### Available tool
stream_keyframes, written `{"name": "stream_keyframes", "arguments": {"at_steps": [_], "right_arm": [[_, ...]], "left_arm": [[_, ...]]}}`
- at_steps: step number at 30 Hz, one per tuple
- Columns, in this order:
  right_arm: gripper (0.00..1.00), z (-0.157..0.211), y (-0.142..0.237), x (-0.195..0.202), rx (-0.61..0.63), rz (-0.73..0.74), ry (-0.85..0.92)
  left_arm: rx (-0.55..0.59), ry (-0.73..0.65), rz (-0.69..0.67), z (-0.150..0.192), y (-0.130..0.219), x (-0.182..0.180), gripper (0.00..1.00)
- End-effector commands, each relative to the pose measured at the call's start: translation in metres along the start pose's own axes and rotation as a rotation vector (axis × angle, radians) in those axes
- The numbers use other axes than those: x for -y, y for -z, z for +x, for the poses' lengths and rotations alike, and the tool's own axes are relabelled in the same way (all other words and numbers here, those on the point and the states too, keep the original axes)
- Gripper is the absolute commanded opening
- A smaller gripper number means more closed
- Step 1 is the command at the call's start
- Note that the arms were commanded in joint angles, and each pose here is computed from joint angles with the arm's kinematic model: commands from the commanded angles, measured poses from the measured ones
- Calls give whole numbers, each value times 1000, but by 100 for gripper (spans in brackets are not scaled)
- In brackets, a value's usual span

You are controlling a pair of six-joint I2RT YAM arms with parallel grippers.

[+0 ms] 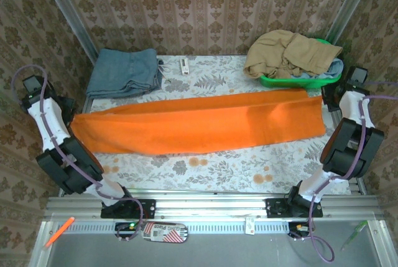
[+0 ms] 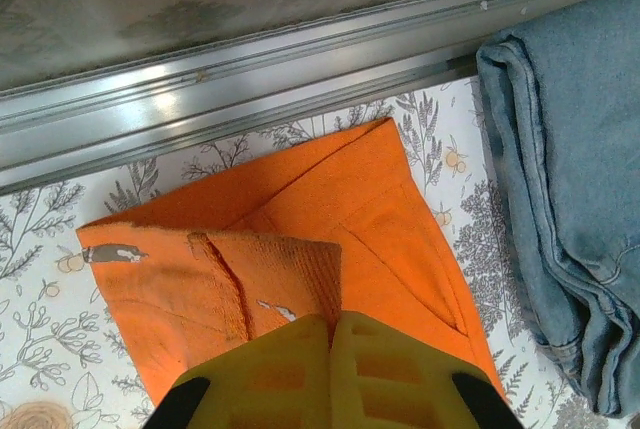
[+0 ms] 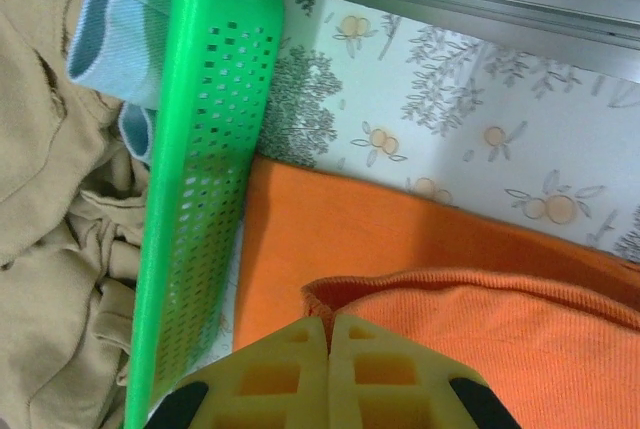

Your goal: Fold and stack the trousers

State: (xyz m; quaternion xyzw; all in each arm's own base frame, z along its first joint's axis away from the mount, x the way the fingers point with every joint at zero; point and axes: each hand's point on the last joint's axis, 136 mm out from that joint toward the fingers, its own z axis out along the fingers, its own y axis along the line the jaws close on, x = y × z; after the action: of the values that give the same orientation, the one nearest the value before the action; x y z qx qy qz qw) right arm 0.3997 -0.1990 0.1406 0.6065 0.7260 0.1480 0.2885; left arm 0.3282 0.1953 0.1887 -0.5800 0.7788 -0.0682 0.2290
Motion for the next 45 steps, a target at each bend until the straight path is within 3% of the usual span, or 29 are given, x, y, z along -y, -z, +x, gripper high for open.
{"name": "stream_keyframes", "arguments": {"at_steps": [1, 20, 23, 26, 27, 31, 35, 39, 45], "right_arm": [[0, -40, -1, -16, 147, 2, 23], [0, -39, -41, -17, 152, 131, 118], [6, -36, -45, -19, 148, 142, 128], [23, -34, -44, -23, 145, 152, 142], [28, -34, -43, -25, 147, 150, 146], [35, -33, -31, -35, 153, 126, 162], [35, -28, -6, -50, 170, 65, 188], [35, 15, 21, -73, 122, -24, 264], [31, 167, 42, -81, -62, -129, 532]], "left_arm": [[145, -31, -16, -40, 6, 7, 0], [101, -166, -134, -45, -62, 52, 0], [97, -174, -156, -44, -68, 52, 2], [78, -194, -165, -41, -76, 54, 16], [74, -207, -159, -40, -78, 58, 26], [65, -262, -144, -36, -74, 75, 55], [90, -298, -69, -30, -50, 97, 63], [55, -337, -19, 4, -24, 110, 65], [-24, -482, 106, 117, -18, 102, 65]]}}
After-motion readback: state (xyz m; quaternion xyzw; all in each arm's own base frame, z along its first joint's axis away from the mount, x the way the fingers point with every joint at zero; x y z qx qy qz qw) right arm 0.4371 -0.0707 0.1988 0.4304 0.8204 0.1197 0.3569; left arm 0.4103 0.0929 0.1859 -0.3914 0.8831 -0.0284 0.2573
